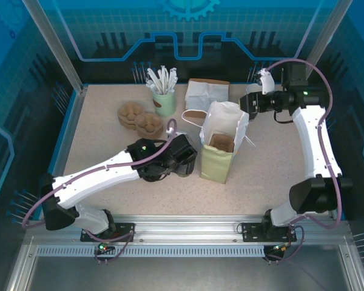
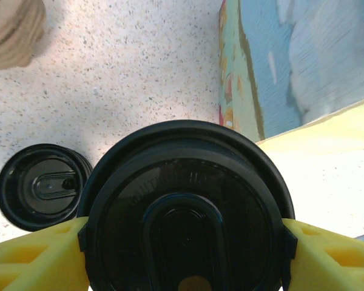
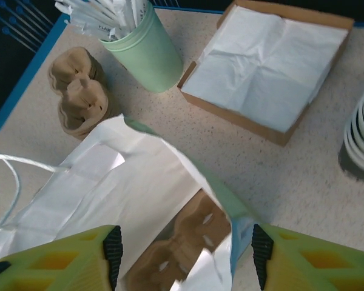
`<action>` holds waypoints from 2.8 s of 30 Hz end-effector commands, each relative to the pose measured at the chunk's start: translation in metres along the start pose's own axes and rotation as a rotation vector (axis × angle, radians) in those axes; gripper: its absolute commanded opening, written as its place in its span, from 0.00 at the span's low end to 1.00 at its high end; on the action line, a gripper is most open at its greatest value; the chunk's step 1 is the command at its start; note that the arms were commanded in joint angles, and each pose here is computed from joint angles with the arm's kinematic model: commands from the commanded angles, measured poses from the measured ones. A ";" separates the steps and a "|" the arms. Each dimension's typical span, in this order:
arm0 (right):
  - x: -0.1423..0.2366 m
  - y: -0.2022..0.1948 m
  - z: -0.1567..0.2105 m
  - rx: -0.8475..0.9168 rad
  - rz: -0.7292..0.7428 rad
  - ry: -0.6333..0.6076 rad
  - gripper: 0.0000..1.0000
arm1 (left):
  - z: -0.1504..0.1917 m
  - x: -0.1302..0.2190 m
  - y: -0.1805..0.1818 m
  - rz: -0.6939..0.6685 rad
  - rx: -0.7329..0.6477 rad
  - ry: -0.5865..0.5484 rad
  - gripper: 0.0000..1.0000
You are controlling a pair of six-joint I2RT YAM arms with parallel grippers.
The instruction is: Pack the takeout coffee
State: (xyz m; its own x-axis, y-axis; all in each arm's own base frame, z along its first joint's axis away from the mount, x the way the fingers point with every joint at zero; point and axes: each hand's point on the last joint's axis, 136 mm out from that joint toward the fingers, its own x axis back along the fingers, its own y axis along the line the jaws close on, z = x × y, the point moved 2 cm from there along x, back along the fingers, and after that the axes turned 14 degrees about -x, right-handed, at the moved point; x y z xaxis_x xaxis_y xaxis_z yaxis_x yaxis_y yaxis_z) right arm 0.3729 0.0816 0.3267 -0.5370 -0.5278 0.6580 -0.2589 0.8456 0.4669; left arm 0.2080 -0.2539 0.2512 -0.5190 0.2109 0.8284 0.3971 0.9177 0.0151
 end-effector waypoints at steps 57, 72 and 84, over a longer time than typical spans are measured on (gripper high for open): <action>-0.045 0.091 -0.018 0.275 -0.026 0.094 0.00 | -0.051 0.120 0.042 0.040 -0.021 -0.142 0.71; -0.044 0.114 -0.006 0.234 -0.022 0.115 0.00 | -0.077 0.148 0.042 0.057 -0.053 -0.234 0.70; -0.060 0.129 0.025 0.193 -0.073 0.194 0.00 | -0.105 0.134 0.027 0.092 -0.068 -0.271 0.70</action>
State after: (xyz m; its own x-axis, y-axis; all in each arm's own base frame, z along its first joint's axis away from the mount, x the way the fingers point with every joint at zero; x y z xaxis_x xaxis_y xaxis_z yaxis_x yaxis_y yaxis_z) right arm 0.3608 0.2160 0.3302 -0.3710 -0.5449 0.7519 -0.4458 0.8148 0.3705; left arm 0.2235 -0.2268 0.4106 -0.6478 0.3385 0.6825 0.4639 0.8859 0.0010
